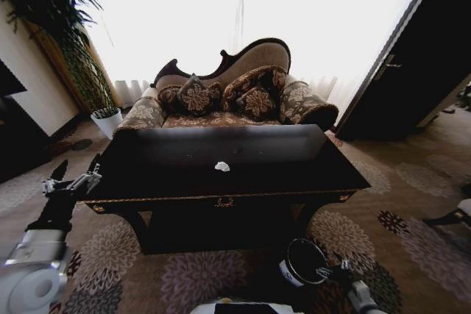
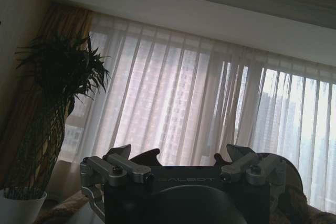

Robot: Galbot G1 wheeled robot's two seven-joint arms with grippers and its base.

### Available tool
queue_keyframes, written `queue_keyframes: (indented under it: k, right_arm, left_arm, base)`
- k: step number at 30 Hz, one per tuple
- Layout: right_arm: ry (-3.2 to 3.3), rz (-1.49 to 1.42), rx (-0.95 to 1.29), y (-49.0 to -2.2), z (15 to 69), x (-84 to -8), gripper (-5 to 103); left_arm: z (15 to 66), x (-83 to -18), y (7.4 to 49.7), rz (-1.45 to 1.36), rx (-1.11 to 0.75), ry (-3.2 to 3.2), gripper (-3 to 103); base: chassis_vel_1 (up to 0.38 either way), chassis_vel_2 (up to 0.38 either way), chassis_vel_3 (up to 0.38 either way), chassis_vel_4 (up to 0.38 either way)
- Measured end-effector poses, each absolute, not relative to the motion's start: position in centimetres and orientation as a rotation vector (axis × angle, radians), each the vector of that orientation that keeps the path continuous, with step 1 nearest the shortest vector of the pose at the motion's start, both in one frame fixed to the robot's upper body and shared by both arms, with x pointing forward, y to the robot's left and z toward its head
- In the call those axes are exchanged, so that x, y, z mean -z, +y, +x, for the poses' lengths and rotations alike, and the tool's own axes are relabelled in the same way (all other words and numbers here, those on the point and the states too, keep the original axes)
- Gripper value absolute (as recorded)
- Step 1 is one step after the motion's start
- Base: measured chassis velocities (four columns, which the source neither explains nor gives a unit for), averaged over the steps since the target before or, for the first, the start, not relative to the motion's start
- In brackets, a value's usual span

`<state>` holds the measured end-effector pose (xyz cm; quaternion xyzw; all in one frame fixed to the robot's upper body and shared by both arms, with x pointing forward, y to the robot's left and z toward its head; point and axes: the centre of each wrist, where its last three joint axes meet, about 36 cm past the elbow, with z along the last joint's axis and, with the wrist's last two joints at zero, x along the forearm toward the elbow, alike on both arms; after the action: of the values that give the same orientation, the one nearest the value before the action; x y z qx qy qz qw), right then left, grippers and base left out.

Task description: Move to the front of the table and place the trash on the table into the trash bin.

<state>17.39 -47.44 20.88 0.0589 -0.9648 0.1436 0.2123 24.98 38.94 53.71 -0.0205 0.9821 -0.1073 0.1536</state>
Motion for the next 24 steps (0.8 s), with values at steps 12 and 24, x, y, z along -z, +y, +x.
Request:
queue_keyframes:
  k: [12, 24]
  right_arm:
    - [-2.922, 0.026, -0.250, -43.1, 16.3, -26.9, 100]
    - [-3.088, -0.073, -0.194, -41.3, 18.6, -34.6, 100]
  left_arm:
    - [25.5, -53.0, 38.8, -0.057, 0.340, 2.819, 100]
    - [24.6, -52.9, 38.8, -0.100, 0.338, 2.818, 100]
  base:
    - [0.000, 0.000, 0.000, 0.000]
    - [0.000, 0.000, 0.000, 0.000]
